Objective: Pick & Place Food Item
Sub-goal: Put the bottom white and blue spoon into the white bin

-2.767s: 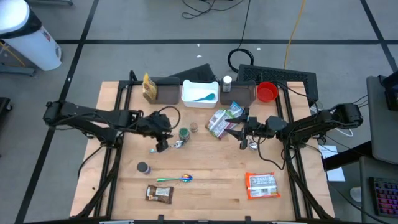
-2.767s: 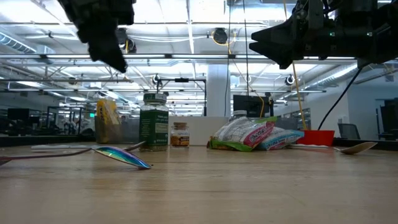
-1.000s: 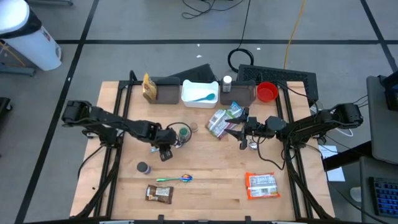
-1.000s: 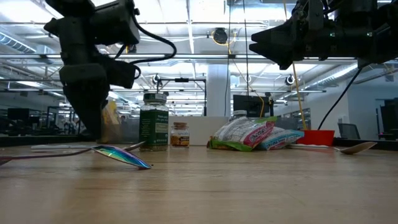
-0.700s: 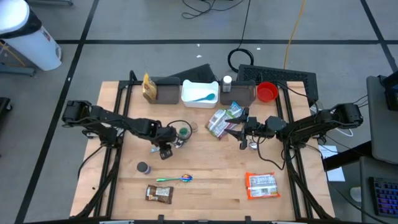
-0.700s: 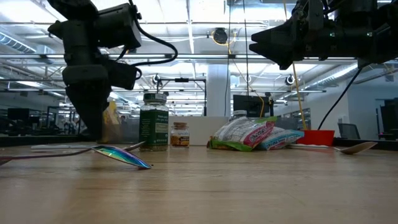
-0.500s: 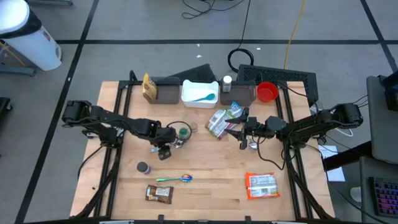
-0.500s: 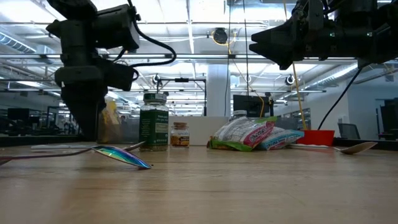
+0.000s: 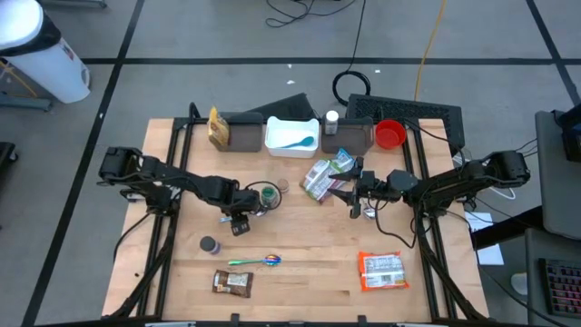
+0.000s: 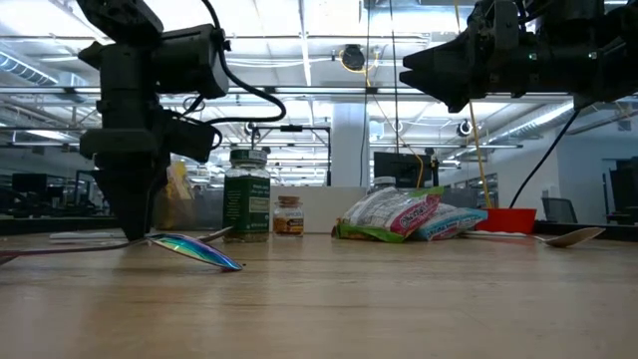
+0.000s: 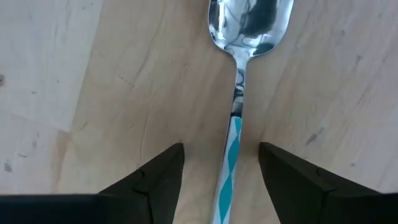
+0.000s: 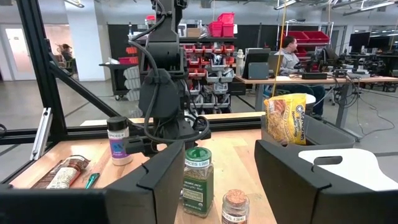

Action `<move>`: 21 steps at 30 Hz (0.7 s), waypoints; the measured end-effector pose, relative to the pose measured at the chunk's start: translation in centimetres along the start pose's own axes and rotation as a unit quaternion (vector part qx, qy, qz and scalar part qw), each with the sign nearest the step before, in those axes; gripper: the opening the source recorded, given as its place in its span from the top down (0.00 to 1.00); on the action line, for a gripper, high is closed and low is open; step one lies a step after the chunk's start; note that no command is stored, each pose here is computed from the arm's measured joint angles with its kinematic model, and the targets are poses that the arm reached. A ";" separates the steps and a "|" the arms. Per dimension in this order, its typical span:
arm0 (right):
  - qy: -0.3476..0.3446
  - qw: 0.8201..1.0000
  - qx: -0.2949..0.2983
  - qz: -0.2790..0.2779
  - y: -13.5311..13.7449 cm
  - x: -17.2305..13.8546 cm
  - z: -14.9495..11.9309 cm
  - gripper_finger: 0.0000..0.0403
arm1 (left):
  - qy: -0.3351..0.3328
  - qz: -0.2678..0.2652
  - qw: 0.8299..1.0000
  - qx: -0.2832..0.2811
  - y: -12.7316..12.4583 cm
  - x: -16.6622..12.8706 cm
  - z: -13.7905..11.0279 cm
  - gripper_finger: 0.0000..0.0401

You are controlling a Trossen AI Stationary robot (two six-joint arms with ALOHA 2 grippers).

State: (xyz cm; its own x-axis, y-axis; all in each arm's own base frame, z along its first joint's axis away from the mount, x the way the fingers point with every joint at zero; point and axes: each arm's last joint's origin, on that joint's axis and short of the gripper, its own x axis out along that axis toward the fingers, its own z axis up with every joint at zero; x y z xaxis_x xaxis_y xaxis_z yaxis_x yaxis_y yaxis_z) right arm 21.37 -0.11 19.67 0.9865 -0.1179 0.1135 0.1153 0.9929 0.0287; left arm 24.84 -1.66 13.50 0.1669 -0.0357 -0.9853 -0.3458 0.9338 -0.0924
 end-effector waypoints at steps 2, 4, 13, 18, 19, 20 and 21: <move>0.000 1.000 0.000 0.000 0.0 0.0 0.0 0.53 | 0.001 0.001 1.000 0.002 0.0 0.0 0.0 0.47; 0.000 1.000 0.000 0.000 0.0 0.0 0.0 0.53 | 0.002 0.001 1.000 0.002 0.0 0.1 0.0 0.49; 0.000 1.000 0.000 0.000 0.0 0.0 0.0 0.53 | 0.008 0.000 1.000 -0.001 0.3 0.1 -0.1 0.66; 0.000 1.000 0.000 0.000 0.0 0.0 0.0 0.53 | 0.015 0.000 1.000 0.002 0.5 0.1 -0.1 0.77; 0.000 1.000 0.000 0.000 0.0 0.0 0.0 0.53 | 0.016 0.000 1.000 0.005 0.5 0.1 -0.1 0.79; 0.000 1.000 0.000 0.000 0.0 0.0 0.0 0.53 | 0.017 0.000 1.000 0.011 0.5 0.1 -0.1 0.81; 0.000 1.000 0.000 0.000 0.0 0.0 0.0 0.53 | 0.018 -0.002 1.000 0.018 0.5 0.1 -0.1 0.83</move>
State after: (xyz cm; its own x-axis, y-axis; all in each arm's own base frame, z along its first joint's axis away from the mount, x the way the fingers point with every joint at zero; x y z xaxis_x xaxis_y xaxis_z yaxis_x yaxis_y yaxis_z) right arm 21.37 -0.11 19.67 0.9865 -0.1180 0.1131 0.1155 0.9929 0.0287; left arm 24.57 -1.21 13.31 0.1352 -0.0505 -0.9895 -0.3124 0.9456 -0.0910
